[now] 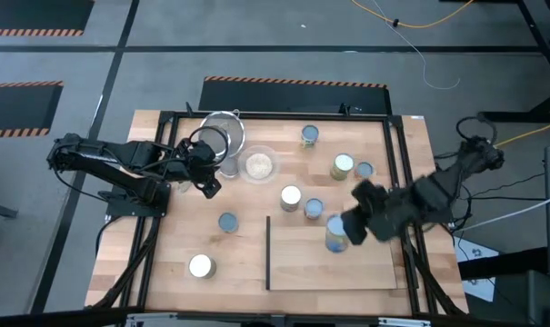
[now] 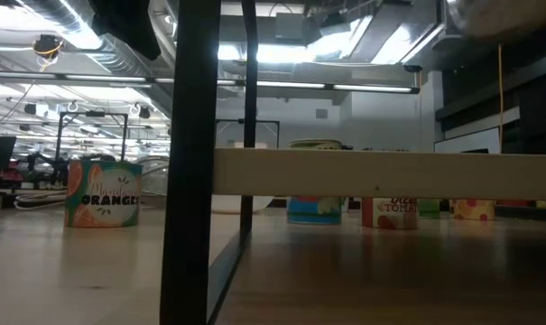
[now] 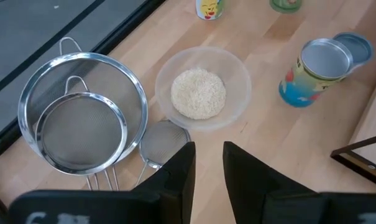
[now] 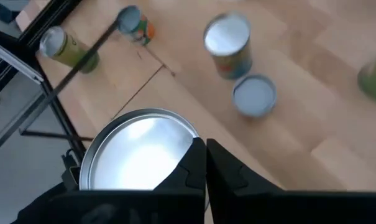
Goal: Pick and place cans onto a shelf
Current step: Put the blue can on the shelf
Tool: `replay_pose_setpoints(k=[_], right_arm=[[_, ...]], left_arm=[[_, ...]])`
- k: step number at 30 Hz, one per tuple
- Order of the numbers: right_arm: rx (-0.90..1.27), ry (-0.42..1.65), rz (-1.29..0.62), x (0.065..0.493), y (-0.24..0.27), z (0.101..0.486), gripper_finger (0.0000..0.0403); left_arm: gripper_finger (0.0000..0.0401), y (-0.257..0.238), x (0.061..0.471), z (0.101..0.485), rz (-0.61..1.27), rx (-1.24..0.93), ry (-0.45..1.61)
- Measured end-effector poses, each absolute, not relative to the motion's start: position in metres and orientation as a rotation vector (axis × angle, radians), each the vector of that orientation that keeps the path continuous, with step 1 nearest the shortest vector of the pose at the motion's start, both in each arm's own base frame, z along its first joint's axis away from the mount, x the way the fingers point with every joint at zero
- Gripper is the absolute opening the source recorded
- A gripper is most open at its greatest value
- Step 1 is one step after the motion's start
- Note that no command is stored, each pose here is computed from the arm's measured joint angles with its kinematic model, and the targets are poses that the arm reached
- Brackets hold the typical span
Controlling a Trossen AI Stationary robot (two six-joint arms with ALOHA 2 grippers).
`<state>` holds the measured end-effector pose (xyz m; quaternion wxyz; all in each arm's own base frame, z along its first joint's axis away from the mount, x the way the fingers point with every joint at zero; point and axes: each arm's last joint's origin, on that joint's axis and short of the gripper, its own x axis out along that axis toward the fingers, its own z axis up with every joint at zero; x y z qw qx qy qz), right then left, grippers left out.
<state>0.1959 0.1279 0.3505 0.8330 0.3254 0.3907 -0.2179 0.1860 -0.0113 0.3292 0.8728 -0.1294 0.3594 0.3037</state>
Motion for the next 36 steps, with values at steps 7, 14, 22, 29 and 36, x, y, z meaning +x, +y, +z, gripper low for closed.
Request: replay_pose_setpoints(k=[7, 14, 22, 29, 36], right_arm=[[0.669, 0.873, -0.499, 0.189, 0.169, 0.318, 0.0], [0.611, 0.879, -0.597, 0.197, 0.191, 0.283, 0.0], [0.525, 0.895, -0.663, 0.208, 0.203, 0.256, 0.0], [0.511, 0.896, -0.671, 0.21, 0.204, 0.252, 0.0006], [0.512, 0.902, -0.671, 0.209, 0.204, 0.252, 0.0026]], left_arm=[[0.0076, -0.011, 0.186, 0.329, 0.634, -0.27, 0.75], [0.0078, -0.011, 0.186, 0.329, 0.634, -0.272, 0.749], [0.0077, -0.011, 0.186, 0.329, 0.633, -0.272, 0.749], [0.0075, -0.011, 0.186, 0.329, 0.633, -0.272, 0.75], [0.0076, -0.011, 0.186, 0.329, 0.633, -0.272, 0.75]])
